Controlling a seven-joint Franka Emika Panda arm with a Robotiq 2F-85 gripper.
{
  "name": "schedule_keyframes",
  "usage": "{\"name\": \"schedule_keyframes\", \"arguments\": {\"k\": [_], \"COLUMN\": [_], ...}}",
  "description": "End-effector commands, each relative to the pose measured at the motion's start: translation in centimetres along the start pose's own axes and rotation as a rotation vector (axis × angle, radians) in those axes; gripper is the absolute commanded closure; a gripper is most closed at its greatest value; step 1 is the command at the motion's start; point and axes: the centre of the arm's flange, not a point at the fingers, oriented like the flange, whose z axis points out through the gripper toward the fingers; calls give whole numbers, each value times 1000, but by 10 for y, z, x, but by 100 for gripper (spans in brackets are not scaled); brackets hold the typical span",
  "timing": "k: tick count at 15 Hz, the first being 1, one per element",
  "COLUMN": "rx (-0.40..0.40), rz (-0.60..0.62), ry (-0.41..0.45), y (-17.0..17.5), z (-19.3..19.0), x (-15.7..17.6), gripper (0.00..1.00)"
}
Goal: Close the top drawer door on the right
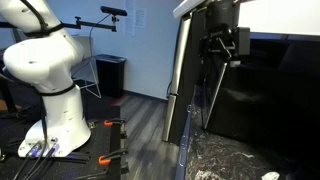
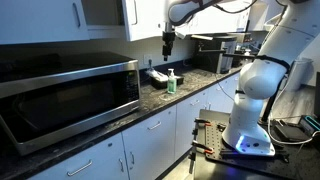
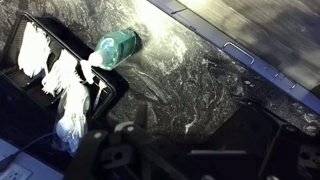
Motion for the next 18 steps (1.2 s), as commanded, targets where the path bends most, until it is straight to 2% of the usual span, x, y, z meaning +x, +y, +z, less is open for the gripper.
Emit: {"name": "schedule_keyframes", "arguments": {"k": [1,5,8,14,18], "rx": [0,0,-27,-138,-200], "rz": [0,0,7,29,35], "ry": [0,0,16,78,149], "y": [0,0,-12,-37,-31], "z": [0,0,-18,-68,-103], "x": [0,0,-8,-27,-47], "gripper": [0,0,0,0,0]}}
